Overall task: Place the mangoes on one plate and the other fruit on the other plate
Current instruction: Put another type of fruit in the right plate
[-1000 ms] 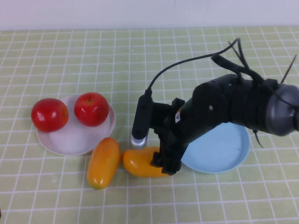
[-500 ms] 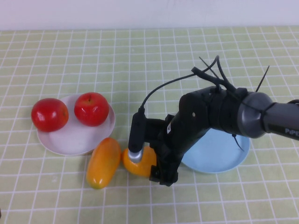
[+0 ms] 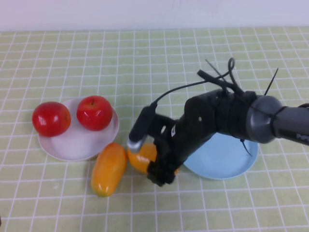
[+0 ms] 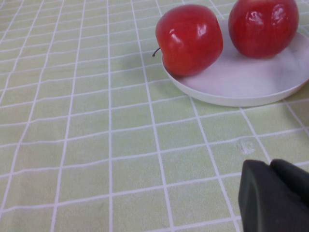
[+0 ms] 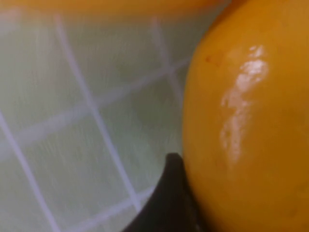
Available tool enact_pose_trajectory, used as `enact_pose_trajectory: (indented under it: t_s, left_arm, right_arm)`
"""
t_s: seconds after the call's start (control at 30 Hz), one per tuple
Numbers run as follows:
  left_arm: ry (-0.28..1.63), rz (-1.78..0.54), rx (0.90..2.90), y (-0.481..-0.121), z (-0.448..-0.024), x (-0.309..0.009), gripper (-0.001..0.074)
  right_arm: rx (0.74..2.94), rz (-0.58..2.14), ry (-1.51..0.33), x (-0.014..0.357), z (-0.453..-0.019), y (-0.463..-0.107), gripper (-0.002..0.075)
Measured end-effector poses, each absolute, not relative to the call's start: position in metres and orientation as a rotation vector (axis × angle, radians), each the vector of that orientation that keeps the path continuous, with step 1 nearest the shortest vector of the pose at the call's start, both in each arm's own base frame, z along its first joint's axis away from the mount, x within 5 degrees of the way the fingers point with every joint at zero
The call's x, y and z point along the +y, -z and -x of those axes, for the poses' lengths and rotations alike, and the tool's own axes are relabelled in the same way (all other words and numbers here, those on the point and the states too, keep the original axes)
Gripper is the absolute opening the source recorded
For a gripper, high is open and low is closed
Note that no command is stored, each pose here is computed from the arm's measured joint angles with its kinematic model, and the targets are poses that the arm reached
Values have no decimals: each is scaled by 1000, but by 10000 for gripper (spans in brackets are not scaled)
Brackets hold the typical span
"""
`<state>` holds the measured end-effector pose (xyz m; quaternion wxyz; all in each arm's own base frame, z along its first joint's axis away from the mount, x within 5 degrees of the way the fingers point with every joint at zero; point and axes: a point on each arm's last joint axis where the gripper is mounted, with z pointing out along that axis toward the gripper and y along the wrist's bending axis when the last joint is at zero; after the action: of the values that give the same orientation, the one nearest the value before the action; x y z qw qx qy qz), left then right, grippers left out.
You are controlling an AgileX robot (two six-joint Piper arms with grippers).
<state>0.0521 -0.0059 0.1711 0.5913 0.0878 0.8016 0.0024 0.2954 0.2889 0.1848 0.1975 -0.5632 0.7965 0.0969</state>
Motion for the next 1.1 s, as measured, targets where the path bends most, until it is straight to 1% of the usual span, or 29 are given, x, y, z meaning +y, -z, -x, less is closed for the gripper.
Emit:
enact_pose_trajectory:
  t_s: [0.13, 0.2, 0.27, 0.33, 0.4, 0.6, 0.97, 1.1]
  left_arm:
    - [-6, -204, 1865, -171, -52, -6, 0]
    - [-6, -204, 1865, -171, -52, -6, 0]
    - [-6, -204, 1865, -171, -52, -6, 0]
    - [-7, -206, 1865, -171, -52, -6, 0]
    - [-7, -206, 1865, -171, -52, -6, 0]
    - [-8, -208, 1865, -171, -52, -6, 0]
    - [-8, -208, 1865, -171, -52, -6, 0]
    - [-8, -208, 1865, -171, -52, -6, 0]
  right_arm:
    - [2326, 1259, -312, 285, -291, -221, 554]
    - [2394, 1016, -348, 277, -289, -244, 554]
    - [2465, 785, -369, 266, -291, -258, 554]
    - [2524, 629, -349, 254, -295, -265, 554]
    - [2579, 513, -315, 240, -300, -261, 554]
    - [2676, 393, -240, 213, -307, -232, 554]
    - [2754, 389, -189, 213, -315, -198, 558]
    - [2769, 392, -176, 213, -315, -197, 645]
